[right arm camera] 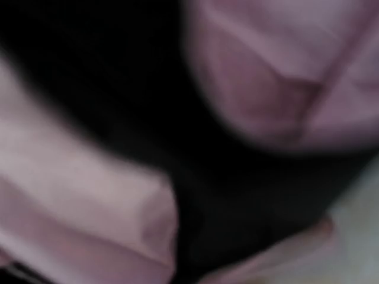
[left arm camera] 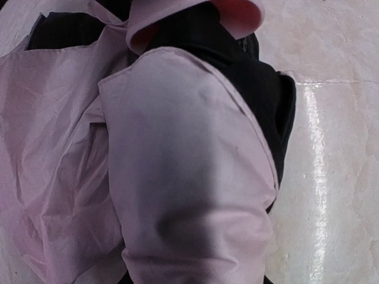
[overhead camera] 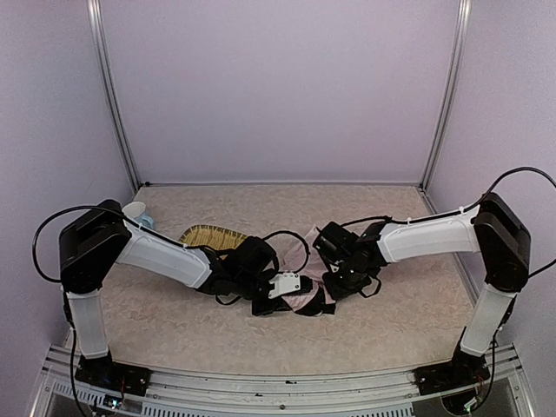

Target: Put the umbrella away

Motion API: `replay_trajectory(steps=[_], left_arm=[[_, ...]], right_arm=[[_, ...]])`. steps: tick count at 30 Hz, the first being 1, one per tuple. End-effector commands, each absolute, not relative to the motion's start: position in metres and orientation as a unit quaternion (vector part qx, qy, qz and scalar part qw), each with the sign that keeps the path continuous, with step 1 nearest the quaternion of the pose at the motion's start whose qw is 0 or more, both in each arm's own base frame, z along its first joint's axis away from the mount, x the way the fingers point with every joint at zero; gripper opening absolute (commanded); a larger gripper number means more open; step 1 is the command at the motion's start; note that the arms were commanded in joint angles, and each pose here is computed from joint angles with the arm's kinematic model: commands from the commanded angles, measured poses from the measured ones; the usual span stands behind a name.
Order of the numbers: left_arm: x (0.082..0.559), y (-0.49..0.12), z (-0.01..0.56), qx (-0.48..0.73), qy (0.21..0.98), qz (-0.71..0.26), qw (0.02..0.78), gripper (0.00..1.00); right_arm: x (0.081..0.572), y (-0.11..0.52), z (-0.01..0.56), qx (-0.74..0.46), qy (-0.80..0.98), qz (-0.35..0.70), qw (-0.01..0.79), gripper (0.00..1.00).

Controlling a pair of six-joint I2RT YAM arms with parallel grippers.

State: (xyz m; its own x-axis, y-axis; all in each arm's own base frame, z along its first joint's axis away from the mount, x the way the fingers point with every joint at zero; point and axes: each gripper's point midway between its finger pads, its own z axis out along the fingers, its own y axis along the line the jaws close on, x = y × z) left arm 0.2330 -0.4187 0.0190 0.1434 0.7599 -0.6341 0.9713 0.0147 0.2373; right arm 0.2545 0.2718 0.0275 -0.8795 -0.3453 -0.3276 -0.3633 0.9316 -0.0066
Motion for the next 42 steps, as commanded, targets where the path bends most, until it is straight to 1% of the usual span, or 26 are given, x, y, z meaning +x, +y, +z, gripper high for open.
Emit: replay_trajectory(steps=[1,3,5,8,11,14,18,21,24,30,33,36,39,42], left_arm=[[0.211,-0.401,-0.028,0.694,0.659,-0.152,0.248,0.13],[0.210,-0.398,-0.030,0.694,0.660,-0.153,0.244,0.13],[0.208,-0.394,-0.033,0.694,0.662,-0.157,0.236,0.12],[0.204,-0.389,-0.038,0.689,0.670,-0.173,0.214,0.12],[0.202,-0.388,-0.038,0.678,0.682,-0.206,0.184,0.12],[0.197,-0.385,-0.039,0.665,0.693,-0.238,0.146,0.12],[0.189,-0.381,-0.044,0.652,0.708,-0.258,0.082,0.12],[0.183,-0.375,-0.048,0.631,0.725,-0.273,0.024,0.09],[0.178,-0.375,-0.047,0.617,0.729,-0.297,-0.011,0.09],[0.172,-0.375,-0.049,0.612,0.728,-0.306,-0.042,0.09],[0.169,-0.374,-0.050,0.612,0.726,-0.309,-0.052,0.09],[0.165,-0.372,-0.050,0.613,0.723,-0.313,-0.063,0.09],[0.162,-0.370,-0.051,0.612,0.721,-0.317,-0.073,0.09],[0.158,-0.368,-0.052,0.613,0.719,-0.319,-0.082,0.09]], right_arm=[[0.248,0.401,0.092,-0.255,0.901,0.266,0.230,0.17],[0.257,0.366,0.090,-0.214,0.912,0.259,0.236,0.17],[0.262,0.321,0.086,-0.176,0.923,0.243,0.242,0.20],[0.273,0.277,0.111,-0.169,0.916,0.207,0.299,0.26],[0.275,0.262,0.140,-0.248,0.882,0.168,0.364,0.35],[0.268,0.270,0.161,-0.328,0.836,0.169,0.406,0.42],[0.232,0.300,0.181,-0.472,0.733,0.179,0.455,0.51],[0.198,0.320,0.185,-0.566,0.645,0.183,0.479,0.53],[0.177,0.335,0.173,-0.629,0.592,0.163,0.477,0.57],[0.175,0.343,0.123,-0.699,0.573,0.084,0.419,0.66],[0.190,0.337,0.098,-0.715,0.576,0.023,0.394,0.73],[0.213,0.331,0.089,-0.709,0.580,-0.051,0.399,0.86],[0.225,0.335,0.081,-0.709,0.579,-0.080,0.394,0.92],[0.228,0.332,0.059,-0.724,0.575,-0.101,0.367,0.93]])
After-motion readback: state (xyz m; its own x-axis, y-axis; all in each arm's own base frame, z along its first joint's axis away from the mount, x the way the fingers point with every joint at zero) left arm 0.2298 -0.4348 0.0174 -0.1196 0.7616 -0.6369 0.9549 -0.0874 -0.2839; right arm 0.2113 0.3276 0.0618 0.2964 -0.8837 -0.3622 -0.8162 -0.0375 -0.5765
